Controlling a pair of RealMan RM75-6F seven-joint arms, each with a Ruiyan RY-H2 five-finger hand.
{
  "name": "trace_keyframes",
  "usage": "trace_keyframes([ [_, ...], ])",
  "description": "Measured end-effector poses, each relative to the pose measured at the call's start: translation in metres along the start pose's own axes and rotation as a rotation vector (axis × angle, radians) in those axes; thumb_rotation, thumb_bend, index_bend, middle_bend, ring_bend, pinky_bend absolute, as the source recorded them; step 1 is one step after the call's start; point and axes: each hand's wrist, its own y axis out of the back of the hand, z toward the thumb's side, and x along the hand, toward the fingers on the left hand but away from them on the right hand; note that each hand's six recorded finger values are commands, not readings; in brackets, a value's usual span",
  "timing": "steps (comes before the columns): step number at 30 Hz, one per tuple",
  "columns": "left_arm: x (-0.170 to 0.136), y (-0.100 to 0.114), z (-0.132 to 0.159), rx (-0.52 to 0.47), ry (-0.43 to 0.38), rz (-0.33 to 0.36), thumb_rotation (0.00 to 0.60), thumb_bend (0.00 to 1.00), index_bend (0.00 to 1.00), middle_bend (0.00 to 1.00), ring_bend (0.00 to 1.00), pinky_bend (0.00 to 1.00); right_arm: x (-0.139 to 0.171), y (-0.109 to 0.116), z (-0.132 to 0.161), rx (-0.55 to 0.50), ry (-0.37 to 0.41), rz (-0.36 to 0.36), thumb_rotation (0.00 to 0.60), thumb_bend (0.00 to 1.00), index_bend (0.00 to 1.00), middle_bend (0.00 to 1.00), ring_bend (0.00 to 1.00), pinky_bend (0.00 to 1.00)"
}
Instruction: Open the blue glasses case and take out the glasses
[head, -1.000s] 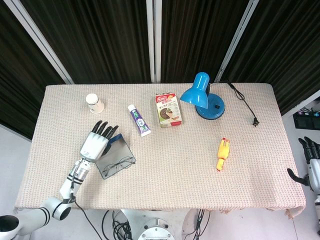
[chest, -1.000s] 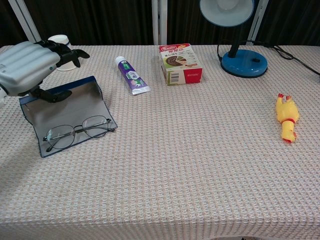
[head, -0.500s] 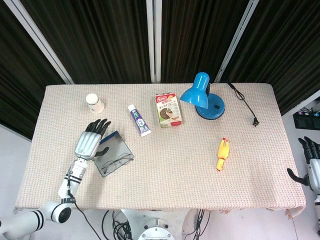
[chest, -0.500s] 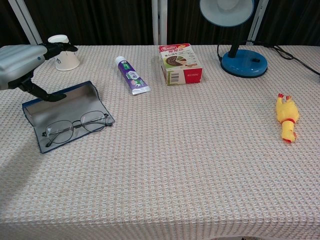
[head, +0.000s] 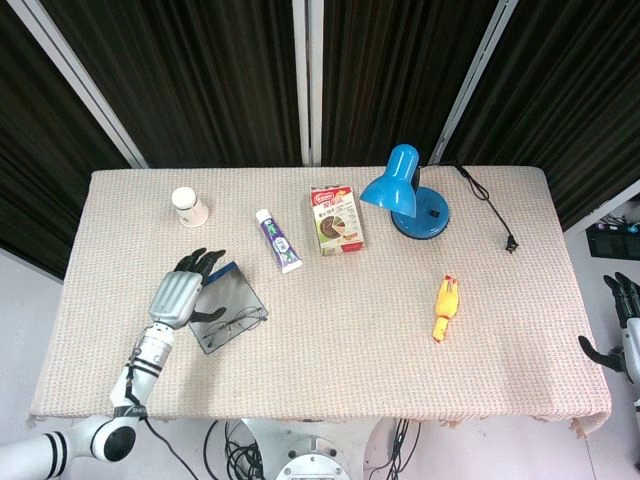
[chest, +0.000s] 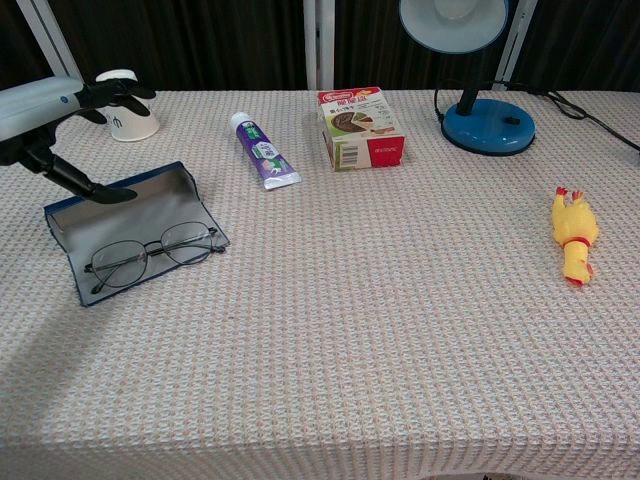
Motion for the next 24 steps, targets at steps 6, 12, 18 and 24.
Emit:
trace_keyframes([
  [6,-0.020,-0.003,0.018,-0.033,-0.011,-0.041,0.600,0.21,0.15,0.15,0.07,0.16,0.000,0.008,0.002,-0.011,0.018,-0.021,0.600,0.18,0.00,0.00,0.00,0.00],
  [12,-0.038,-0.011,0.027,-0.059,0.020,-0.085,0.600,0.22,0.13,0.16,0.08,0.18,0.002,0.010,0.003,-0.021,0.026,-0.026,0.600,0.18,0.00,0.00,0.00,0.00],
  [18,-0.044,-0.024,0.036,-0.064,0.051,-0.098,0.600,0.23,0.13,0.17,0.08,0.18,0.002,0.008,0.000,-0.038,0.026,-0.021,0.600,0.18,0.00,0.00,0.00,0.00],
  [24,-0.044,-0.038,0.045,-0.039,0.076,-0.107,0.600,0.24,0.13,0.19,0.08,0.18,0.003,0.009,-0.002,-0.052,0.034,-0.025,0.600,0.18,0.00,0.00,0.00,0.00],
])
